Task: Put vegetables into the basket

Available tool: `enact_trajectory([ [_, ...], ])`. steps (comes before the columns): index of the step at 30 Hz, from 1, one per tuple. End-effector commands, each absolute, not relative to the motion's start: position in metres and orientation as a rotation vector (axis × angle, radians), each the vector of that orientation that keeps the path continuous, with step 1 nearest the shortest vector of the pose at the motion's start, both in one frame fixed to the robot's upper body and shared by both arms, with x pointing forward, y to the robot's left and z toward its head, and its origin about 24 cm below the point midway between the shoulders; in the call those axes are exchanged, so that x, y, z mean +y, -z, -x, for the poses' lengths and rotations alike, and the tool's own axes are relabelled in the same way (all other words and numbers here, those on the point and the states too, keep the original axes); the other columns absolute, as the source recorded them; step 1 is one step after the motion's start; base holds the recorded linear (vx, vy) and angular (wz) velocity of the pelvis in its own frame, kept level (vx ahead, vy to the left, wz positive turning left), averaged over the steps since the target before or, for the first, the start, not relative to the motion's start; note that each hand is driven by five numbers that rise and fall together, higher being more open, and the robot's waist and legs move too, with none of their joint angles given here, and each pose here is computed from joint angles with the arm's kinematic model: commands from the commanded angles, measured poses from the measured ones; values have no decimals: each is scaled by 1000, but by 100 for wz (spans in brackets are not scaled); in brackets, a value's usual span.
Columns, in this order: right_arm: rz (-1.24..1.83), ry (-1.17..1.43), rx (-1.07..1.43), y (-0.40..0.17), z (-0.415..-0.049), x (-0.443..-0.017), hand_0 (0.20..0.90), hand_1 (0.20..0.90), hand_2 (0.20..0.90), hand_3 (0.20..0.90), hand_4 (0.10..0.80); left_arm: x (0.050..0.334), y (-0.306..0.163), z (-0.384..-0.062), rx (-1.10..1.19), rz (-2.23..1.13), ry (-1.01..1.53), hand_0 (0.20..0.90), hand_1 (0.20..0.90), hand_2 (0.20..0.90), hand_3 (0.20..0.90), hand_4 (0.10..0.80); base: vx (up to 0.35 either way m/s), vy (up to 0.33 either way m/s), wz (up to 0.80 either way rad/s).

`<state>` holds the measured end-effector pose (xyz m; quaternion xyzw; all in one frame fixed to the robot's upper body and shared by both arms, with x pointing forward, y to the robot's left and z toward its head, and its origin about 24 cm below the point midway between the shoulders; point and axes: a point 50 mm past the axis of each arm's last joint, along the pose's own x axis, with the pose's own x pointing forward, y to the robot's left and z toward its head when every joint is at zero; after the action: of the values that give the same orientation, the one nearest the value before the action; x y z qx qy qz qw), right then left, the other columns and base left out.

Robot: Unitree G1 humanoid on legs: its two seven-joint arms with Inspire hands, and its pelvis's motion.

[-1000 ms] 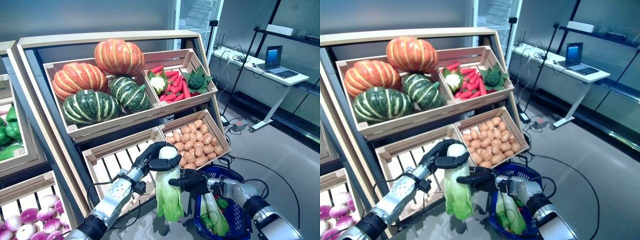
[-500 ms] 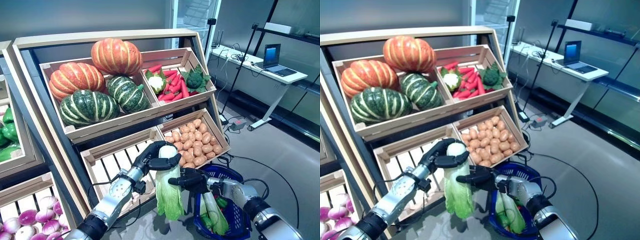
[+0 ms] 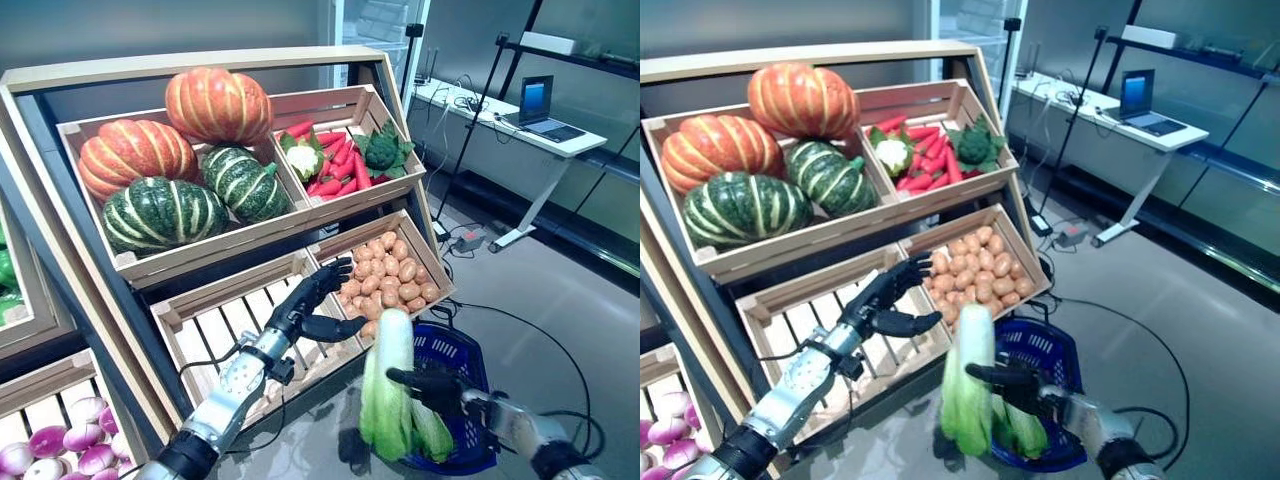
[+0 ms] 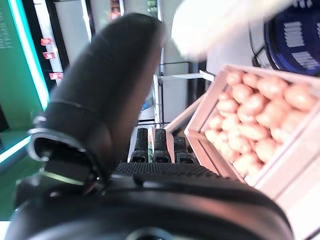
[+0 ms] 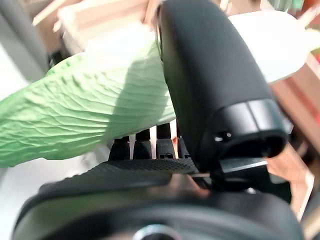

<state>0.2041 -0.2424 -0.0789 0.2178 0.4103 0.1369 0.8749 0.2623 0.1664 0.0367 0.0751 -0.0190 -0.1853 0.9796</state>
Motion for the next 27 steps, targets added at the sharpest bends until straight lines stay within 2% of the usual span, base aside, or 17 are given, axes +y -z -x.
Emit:
enact_trajectory([
  [1, -473, -313, 573, 36, -242, -266, 300, 300, 300, 300, 400, 185, -93, -279, -341, -168, 288, 900, 900, 900, 900, 800, -41, -31, -1],
  [6, -486, -186, 513, 33, -236, -291, 300, 300, 300, 300, 400, 201, -96, -282, -332, -150, 218, 900, 900, 900, 900, 800, -42, -37, -1],
  [12, -464, -54, 367, 11, -252, -307, 300, 300, 300, 300, 400, 200, -83, -282, -265, -133, 206, 900, 900, 900, 900, 800, -10, -36, 1],
  [19, -379, 104, 316, 5, -263, -313, 300, 300, 300, 300, 400, 199, -59, -272, -169, -93, 183, 900, 900, 900, 900, 800, 34, -6, 0],
  [22, -308, 208, 247, -10, -279, -318, 300, 300, 300, 300, 400, 195, -59, -273, -176, -89, 177, 900, 900, 900, 900, 800, -104, 0, 1],
  [24, -234, 307, 138, -43, -306, -323, 300, 300, 300, 300, 400, 190, -73, -284, -233, -90, 183, 900, 900, 900, 900, 800, -360, 17, 3],
  [27, -160, 315, 99, -64, -323, -322, 300, 300, 300, 300, 400, 187, -82, -295, -261, -109, 144, 900, 900, 900, 900, 800, -287, 4, 10],
])
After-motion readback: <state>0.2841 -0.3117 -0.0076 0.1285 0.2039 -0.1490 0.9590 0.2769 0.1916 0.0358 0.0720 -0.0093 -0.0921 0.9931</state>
